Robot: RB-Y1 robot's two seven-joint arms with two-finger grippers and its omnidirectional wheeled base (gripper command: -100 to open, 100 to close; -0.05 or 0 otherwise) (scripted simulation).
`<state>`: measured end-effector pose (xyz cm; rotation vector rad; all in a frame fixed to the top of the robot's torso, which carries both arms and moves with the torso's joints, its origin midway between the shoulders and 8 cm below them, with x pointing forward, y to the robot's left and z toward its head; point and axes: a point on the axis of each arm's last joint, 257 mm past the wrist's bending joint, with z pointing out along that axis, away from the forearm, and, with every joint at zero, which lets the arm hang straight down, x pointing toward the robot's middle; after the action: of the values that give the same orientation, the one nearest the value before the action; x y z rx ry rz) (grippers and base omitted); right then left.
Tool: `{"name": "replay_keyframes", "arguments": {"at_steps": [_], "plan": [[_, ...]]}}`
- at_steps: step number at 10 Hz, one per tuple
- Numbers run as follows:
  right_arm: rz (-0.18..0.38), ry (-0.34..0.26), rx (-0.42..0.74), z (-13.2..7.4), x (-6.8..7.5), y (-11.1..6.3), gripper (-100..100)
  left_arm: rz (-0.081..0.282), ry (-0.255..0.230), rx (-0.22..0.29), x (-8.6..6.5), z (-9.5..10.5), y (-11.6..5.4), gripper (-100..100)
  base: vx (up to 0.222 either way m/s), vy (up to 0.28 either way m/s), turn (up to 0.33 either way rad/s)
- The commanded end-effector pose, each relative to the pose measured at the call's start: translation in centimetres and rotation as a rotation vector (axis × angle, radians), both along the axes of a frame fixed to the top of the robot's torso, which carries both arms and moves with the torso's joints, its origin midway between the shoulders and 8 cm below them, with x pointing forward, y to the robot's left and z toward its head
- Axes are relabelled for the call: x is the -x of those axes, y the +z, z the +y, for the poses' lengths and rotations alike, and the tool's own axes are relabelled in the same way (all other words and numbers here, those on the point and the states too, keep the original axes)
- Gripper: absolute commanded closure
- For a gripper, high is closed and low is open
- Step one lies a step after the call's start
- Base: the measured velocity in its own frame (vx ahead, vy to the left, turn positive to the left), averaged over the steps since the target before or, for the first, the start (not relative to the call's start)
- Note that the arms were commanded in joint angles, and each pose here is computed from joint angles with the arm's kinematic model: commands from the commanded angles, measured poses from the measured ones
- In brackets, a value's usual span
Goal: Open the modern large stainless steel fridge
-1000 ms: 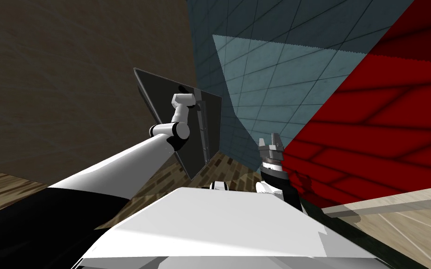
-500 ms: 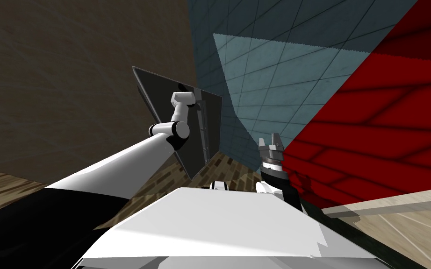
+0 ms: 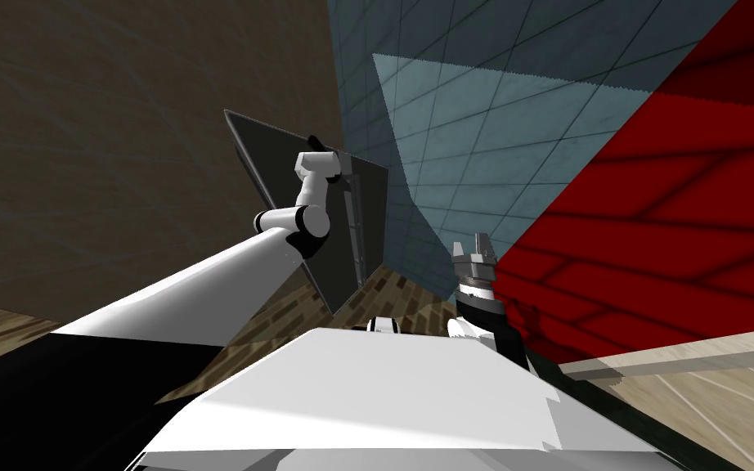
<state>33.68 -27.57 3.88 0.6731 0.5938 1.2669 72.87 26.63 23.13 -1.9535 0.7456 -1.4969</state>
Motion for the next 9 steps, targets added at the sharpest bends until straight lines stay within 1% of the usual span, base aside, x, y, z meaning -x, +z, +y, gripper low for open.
{"name": "replay_keyframes", "arguments": {"at_steps": [1,5,6,9], "plan": [[0.0,0.0,0.0,0.0,0.0,0.0,0,-0.048,-0.013,0.01,0.43,-0.85,2.67,-100,0.006,-0.006,0.02],[0.0,0.0,0.0,0.0,0.0,0.0,0,-0.048,-0.013,0.01,0.43,-0.85,2.67,-100,-0.002,0.007,-0.008],[0.0,0.0,0.0,0.0,0.0,0.0,0,-0.035,-0.012,0.018,0.76,-0.85,3.1,-100,-0.01,-0.011,0.002],[0.0,0.0,0.0,0.0,0.0,0.0,0,-0.035,-0.012,0.018,0.76,-0.85,3.1,-100,0.012,-0.01,-0.001]]}}
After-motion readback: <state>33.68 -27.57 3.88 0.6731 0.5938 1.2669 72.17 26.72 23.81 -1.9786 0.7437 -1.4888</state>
